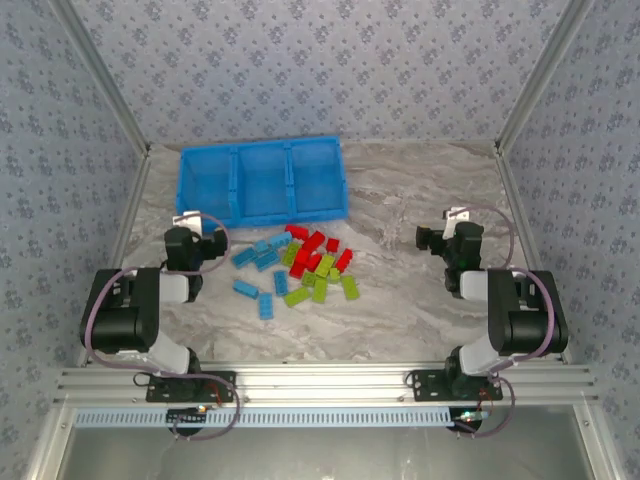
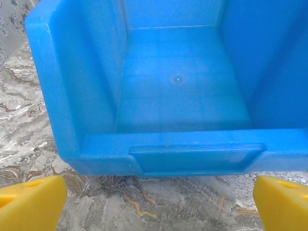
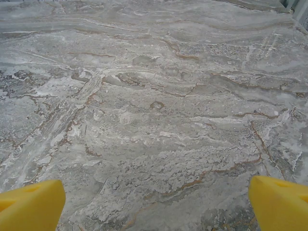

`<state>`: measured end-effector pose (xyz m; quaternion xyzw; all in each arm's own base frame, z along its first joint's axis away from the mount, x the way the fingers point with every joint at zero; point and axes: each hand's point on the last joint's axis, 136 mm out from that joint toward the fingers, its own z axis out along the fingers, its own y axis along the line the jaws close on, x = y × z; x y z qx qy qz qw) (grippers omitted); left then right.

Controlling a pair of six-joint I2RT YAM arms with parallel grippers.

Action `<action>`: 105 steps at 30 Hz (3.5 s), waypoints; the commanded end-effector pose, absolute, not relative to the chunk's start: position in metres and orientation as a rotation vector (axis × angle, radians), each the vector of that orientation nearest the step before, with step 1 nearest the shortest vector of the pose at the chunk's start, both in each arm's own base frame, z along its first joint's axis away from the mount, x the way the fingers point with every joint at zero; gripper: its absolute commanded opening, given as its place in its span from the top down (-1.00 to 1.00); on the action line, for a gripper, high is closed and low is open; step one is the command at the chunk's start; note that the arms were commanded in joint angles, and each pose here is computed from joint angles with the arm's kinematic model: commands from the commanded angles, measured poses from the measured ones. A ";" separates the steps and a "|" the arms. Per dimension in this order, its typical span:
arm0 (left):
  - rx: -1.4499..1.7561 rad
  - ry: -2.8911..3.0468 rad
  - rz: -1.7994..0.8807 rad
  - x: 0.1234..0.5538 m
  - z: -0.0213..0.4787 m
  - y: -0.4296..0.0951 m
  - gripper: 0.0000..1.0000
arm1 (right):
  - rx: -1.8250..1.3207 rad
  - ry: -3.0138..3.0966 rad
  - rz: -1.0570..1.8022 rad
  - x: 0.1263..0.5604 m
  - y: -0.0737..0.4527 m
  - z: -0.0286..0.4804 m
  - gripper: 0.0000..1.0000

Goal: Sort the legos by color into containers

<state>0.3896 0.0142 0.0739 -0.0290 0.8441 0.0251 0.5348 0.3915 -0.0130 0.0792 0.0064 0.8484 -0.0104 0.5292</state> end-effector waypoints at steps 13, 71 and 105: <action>-0.075 1.962 0.048 0.398 0.089 0.015 -0.99 | 0.013 2.003 -0.015 0.395 -0.016 0.089 -1.00; -0.916 2.659 -0.181 0.240 0.030 -0.110 -0.11 | -0.426 2.672 0.499 0.174 0.289 0.168 -1.00; -0.548 2.291 0.037 0.487 0.166 -0.017 0.70 | -0.326 2.426 0.617 0.172 0.261 0.216 -1.00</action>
